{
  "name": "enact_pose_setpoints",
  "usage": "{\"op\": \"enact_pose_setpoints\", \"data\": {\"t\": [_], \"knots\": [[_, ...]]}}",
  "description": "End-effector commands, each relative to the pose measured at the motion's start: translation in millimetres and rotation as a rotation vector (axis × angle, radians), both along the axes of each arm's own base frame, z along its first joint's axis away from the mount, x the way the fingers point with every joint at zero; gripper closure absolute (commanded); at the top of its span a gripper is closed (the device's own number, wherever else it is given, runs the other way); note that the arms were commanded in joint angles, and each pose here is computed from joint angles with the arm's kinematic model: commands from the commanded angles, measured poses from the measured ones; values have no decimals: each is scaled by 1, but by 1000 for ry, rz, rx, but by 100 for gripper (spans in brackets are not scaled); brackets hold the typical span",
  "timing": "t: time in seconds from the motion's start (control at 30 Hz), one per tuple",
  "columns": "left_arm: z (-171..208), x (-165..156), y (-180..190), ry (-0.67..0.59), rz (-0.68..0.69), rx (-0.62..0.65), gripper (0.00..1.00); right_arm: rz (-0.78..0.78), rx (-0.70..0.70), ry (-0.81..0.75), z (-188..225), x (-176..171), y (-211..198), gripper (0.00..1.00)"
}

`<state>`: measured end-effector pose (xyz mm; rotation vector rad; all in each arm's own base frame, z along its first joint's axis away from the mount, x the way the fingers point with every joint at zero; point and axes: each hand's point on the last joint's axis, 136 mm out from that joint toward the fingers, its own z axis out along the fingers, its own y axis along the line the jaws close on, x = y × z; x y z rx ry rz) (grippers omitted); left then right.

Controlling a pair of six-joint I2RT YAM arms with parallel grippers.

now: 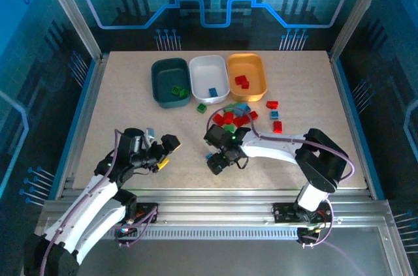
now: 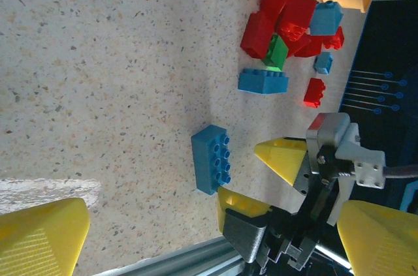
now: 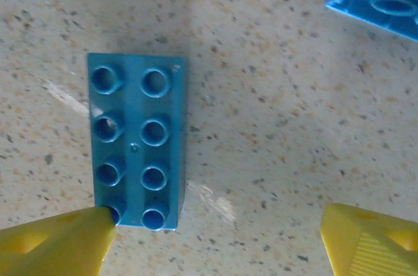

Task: Sort the legos into containers by color

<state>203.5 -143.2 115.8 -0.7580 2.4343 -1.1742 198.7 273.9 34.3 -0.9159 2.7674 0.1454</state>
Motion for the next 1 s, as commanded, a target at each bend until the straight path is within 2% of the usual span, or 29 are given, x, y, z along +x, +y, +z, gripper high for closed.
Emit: {"op": "enact_pose_setpoints", "data": {"t": [0.0,0.23,0.6,0.8,0.97], "knots": [[2,2,-5,-10,-6,-14,1,27,22,16,-7,-8,18,16],[6,0,-5,-17,-20,0,1,12,-9,15,-15,1,26,23],[4,0,-4,-18,-21,6,1,-29,72,-33,22,4,40,23],[-1,-2,-1,-5,-4,12,1,-44,129,20,14,0,61,21],[-5,-5,0,1,0,14,1,-78,61,12,-5,9,61,23]]}}
